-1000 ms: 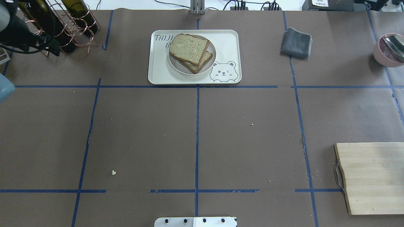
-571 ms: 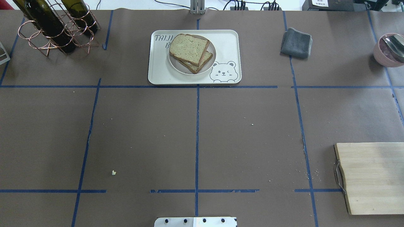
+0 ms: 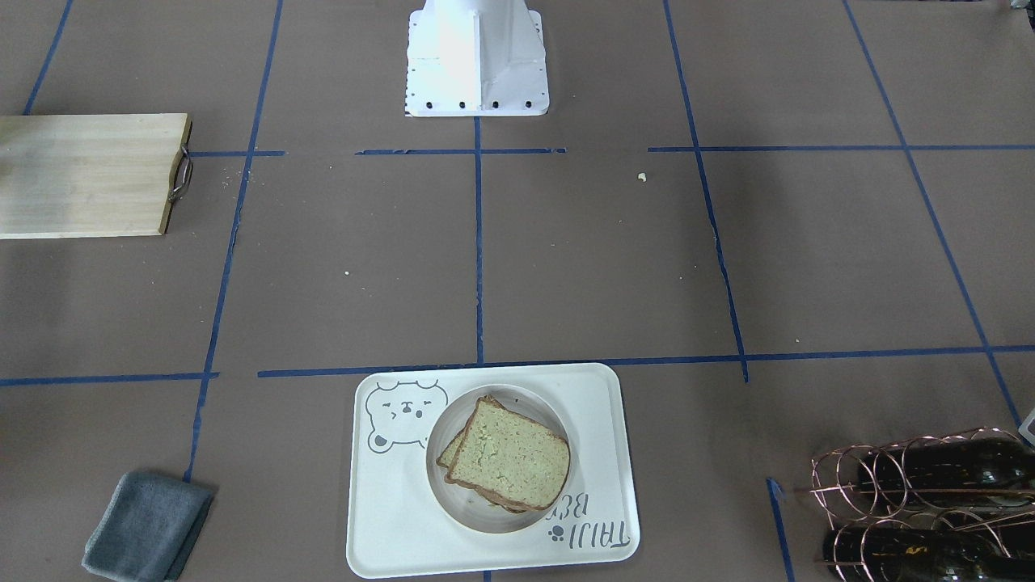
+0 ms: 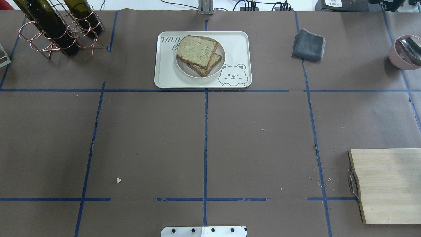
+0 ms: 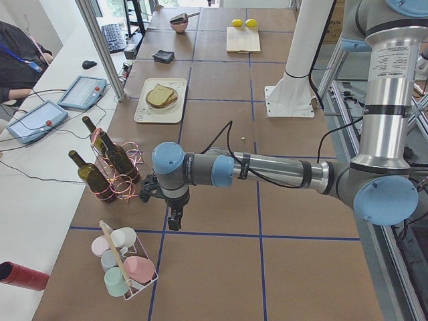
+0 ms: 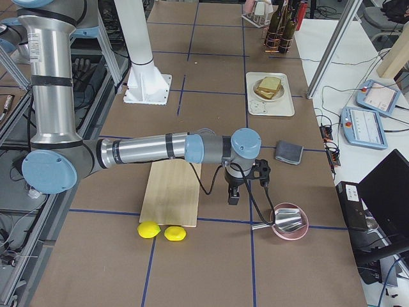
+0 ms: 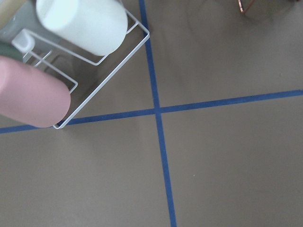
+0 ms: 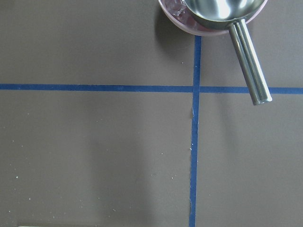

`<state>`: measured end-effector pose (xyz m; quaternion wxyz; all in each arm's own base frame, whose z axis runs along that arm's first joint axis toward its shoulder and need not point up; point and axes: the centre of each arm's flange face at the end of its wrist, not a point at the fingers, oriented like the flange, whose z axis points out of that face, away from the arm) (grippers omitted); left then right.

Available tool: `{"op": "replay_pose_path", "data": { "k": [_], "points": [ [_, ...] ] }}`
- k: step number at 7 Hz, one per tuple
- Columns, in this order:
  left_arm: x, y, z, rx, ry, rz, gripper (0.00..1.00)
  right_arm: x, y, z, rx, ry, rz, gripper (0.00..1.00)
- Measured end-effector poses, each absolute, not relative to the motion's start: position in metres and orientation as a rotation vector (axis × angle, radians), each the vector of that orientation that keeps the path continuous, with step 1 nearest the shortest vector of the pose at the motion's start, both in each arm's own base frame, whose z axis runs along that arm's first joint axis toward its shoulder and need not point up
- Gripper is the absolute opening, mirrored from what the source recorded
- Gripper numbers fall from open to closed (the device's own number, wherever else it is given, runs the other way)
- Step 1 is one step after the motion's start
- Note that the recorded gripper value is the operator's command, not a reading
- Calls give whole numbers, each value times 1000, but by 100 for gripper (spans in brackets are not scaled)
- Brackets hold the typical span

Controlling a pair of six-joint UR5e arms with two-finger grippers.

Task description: Make sandwich and place on tray

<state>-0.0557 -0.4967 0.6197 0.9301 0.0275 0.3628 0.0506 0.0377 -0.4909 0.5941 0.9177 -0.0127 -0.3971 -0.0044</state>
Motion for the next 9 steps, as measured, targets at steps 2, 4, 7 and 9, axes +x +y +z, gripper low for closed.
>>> {"op": "replay_pose_path", "data": {
  "k": [2, 4, 7, 9],
  "points": [
    [-60, -487, 631, 41, 753, 95, 100, 42, -482, 602, -38, -840, 6, 100],
    [-59, -480, 637, 33, 779, 89, 100, 45, -478, 605, -42, -845, 13, 100],
    [-59, -479, 635, 35, 787, 89, 100, 52, -471, 611, -43, -844, 30, 100],
    [-59, -479, 633, 38, 787, 90, 100, 60, -459, 621, 1, -843, 32, 100]
  ]
}}
